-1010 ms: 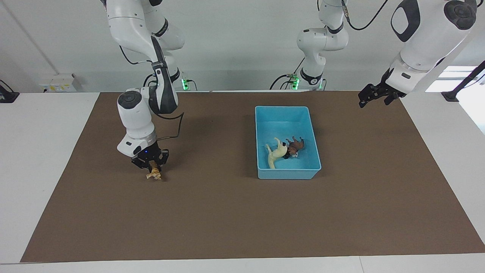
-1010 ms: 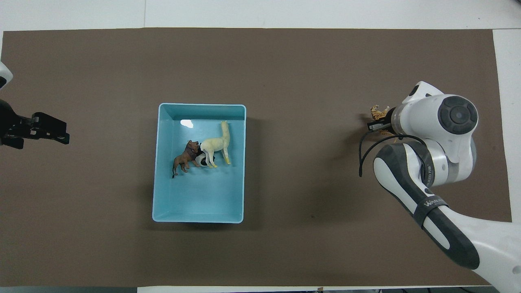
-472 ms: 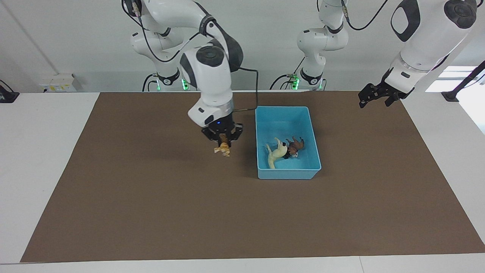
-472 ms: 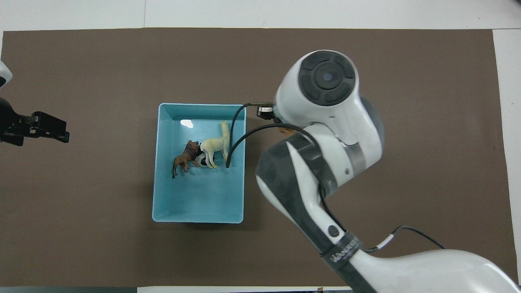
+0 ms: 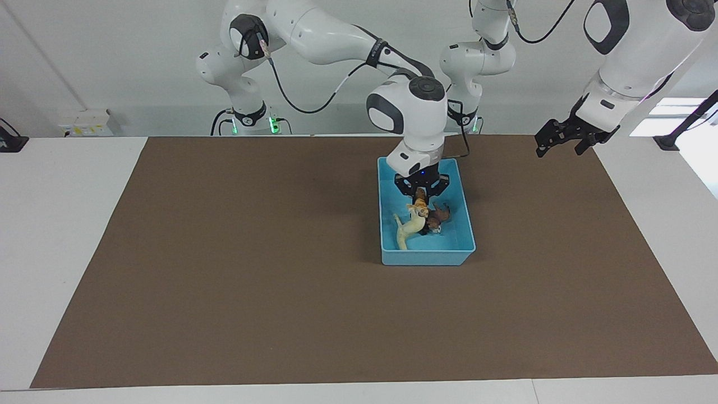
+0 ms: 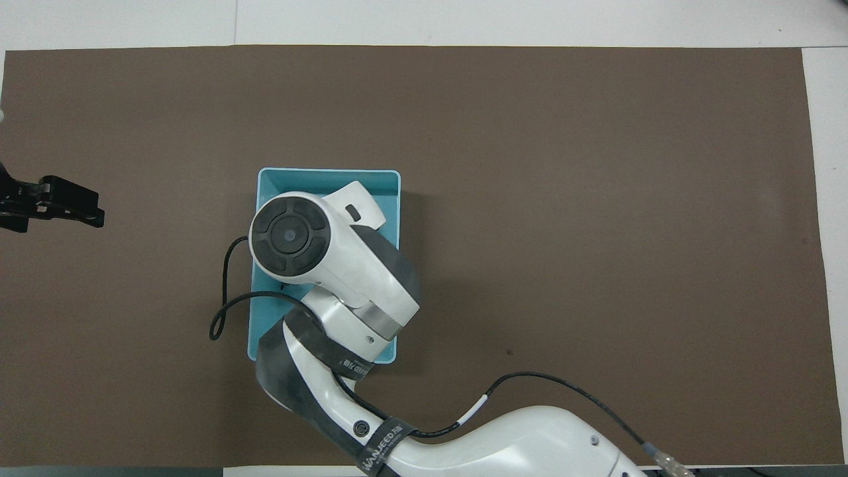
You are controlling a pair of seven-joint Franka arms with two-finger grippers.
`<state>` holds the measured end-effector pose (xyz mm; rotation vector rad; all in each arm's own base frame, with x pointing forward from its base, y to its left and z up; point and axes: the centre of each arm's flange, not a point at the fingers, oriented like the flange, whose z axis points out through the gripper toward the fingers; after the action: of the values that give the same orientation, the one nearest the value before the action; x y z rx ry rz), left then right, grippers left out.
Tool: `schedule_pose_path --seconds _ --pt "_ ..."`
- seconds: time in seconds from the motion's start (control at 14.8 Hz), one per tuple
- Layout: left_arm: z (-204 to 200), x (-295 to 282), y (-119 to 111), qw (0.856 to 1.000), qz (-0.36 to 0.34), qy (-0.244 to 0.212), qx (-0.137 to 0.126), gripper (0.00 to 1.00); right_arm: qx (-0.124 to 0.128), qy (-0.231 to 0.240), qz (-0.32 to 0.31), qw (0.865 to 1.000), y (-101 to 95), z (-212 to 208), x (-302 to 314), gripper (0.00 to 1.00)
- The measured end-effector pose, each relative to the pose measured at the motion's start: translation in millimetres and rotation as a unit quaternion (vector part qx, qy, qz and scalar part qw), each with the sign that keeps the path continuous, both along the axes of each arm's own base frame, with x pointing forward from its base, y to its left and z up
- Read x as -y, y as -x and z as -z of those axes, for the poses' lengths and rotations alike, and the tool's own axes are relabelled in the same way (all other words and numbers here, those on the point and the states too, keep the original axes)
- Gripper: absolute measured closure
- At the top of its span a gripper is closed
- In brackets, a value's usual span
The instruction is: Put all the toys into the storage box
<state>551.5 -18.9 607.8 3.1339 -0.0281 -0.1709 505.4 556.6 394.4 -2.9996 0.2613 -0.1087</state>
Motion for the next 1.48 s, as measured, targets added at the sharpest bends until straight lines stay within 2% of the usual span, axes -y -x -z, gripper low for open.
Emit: schedule_pose_path --seconds 0.07,0.27,0.4,0.54,0.74,0.94,1.15,1.35,1.48 --pt "0 0 0 1.0 0.0 0.0 0.001 0.0 -0.002 -0.002 0.007 1.0 10.7 11 -12 0.67" --pt "0 0 -1 1.0 0.001 0.0 0.003 0.0 -0.007 0.001 0.026 1.0 20.6 15 -19 0.41" --pt "0 0 -1 1.0 0.001 0.0 0.003 0.0 0.0 0.002 0.032 0.999 14.9 6 -13 0.2" --pt "0 1 -1 1.0 0.002 0.0 0.003 0.0 0.024 0.005 0.041 0.999 -0.7 -18 4 0.0" --pt "0 1 -1 1.0 0.003 0.0 0.003 0.0 0.044 0.021 0.068 0.997 -44.8 -81 75 0.0" --pt "0 2 -2 1.0 0.003 0.0 0.005 0.0 0.063 0.041 0.017 0.997 -97.2 -150 194 0.0" --pt "0 2 -2 1.0 0.003 0.0 0.005 0.0 0.075 0.06 -0.014 0.995 -133.7 -182 304 0.0" --pt "-1 2 -2 1.0 0.003 0.001 0.008 0.0 0.064 0.08 -0.018 0.995 -150.8 -199 406 0.0" --pt "-1 2 -3 1.0 0.003 0.002 0.012 0.0 0.032 0.094 -0.032 0.995 -143.4 -211 462 0.0"
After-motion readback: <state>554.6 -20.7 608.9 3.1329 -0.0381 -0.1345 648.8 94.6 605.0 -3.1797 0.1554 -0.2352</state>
